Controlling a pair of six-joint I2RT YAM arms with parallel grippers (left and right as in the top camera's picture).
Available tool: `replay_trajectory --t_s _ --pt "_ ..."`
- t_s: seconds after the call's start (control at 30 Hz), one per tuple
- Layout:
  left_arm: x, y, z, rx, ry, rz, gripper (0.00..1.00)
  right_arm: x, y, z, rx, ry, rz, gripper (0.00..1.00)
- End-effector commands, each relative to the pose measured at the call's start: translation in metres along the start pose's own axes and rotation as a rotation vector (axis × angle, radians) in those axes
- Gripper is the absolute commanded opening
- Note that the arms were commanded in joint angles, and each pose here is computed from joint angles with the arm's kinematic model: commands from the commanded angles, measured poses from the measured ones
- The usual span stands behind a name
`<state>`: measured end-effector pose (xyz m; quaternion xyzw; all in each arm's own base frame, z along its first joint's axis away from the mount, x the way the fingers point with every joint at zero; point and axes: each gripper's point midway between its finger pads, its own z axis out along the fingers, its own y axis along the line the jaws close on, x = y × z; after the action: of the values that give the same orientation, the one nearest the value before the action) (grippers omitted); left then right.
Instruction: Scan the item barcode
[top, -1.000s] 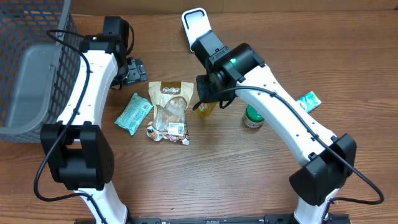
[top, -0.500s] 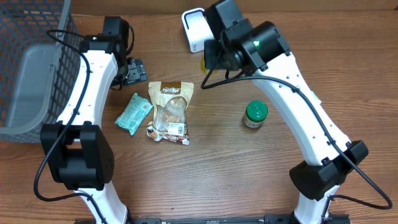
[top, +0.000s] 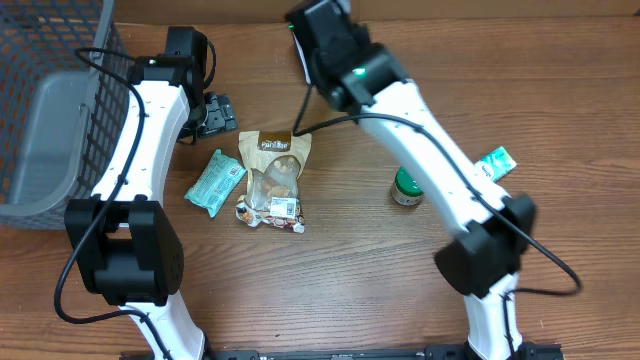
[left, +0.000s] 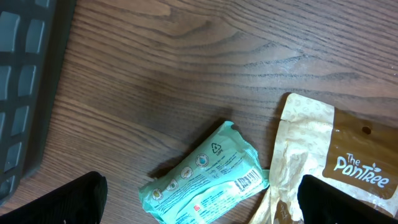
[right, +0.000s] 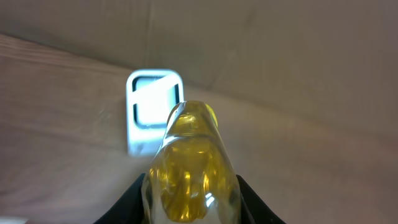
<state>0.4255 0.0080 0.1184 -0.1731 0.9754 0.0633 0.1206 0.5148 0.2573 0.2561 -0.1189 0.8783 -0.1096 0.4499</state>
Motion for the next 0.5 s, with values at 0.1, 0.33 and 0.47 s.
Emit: replay_trajectory --t_s 0.1,0.33,0.47 --pt "-0.006 0.000 -0.002 -0.008 -0.016 0.014 1.00 -0.017 0.010 0.032 0.227 -0.098 -0.356 0.10" --pt "-0.006 0.000 -0.002 -0.008 -0.016 0.014 1.00 -0.019 0.028 0.064 0.278 -0.145 -0.515 0.10" --pt "-0.006 0.000 -0.002 -0.008 -0.016 0.014 1.00 -0.026 0.031 0.067 0.286 -0.183 -0.484 0.10"
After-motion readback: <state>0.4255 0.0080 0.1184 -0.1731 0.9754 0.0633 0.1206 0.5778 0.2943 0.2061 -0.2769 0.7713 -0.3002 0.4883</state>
